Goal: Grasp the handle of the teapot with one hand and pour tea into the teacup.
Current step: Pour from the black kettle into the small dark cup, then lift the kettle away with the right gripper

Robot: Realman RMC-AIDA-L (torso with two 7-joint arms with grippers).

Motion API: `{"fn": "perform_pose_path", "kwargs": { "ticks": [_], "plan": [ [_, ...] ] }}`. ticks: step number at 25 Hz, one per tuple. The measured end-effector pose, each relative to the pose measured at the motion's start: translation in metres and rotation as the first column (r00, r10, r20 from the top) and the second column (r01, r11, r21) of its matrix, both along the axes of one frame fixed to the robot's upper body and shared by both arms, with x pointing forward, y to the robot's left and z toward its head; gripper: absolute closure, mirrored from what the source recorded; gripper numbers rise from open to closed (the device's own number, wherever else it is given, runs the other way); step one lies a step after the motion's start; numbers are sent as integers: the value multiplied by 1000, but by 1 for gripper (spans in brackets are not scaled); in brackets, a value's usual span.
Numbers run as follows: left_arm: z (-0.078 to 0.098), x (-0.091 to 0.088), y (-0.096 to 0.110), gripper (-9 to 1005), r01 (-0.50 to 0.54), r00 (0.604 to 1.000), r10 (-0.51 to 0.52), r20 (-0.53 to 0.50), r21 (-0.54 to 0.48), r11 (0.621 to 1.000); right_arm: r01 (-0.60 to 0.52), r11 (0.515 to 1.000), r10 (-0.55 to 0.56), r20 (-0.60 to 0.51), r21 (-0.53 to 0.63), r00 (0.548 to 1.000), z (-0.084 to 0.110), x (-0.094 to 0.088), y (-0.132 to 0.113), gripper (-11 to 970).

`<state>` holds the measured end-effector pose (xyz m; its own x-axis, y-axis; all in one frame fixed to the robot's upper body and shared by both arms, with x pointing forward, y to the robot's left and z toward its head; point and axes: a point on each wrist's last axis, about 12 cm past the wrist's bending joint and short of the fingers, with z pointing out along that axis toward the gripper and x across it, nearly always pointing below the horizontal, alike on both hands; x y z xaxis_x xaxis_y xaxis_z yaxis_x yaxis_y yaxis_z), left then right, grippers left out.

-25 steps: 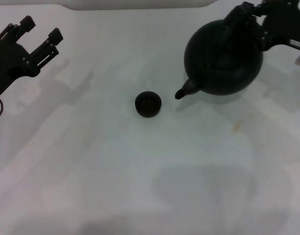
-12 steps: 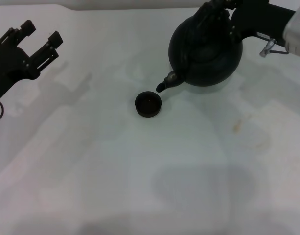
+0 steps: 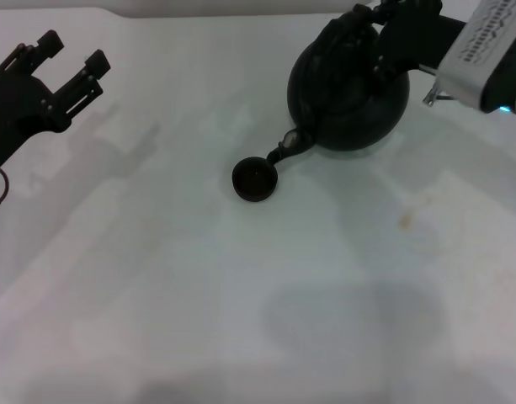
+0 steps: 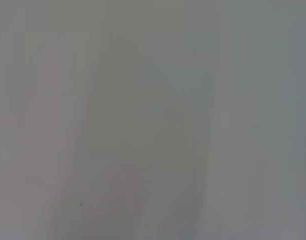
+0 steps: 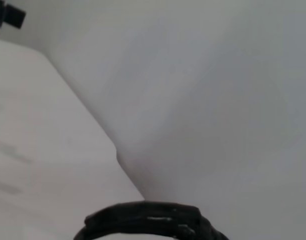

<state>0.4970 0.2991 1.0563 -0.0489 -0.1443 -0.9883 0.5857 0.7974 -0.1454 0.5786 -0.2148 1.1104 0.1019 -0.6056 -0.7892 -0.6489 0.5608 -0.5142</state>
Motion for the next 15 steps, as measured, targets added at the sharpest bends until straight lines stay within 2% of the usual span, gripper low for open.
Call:
{"fn": "perform_pose_path", "kwargs": {
  "ticks": [4,15],
  "plan": [
    [0,0,0,229,-1,1000,1,-2,0,1000,4,998,-3,30,-55,1000,-2,-2,9,844],
    [-2,-2,0,228,-2,1000,2,-10,-2,1000,3,994,8,95,-112,995,0,-7,24,847]
  ]
}}
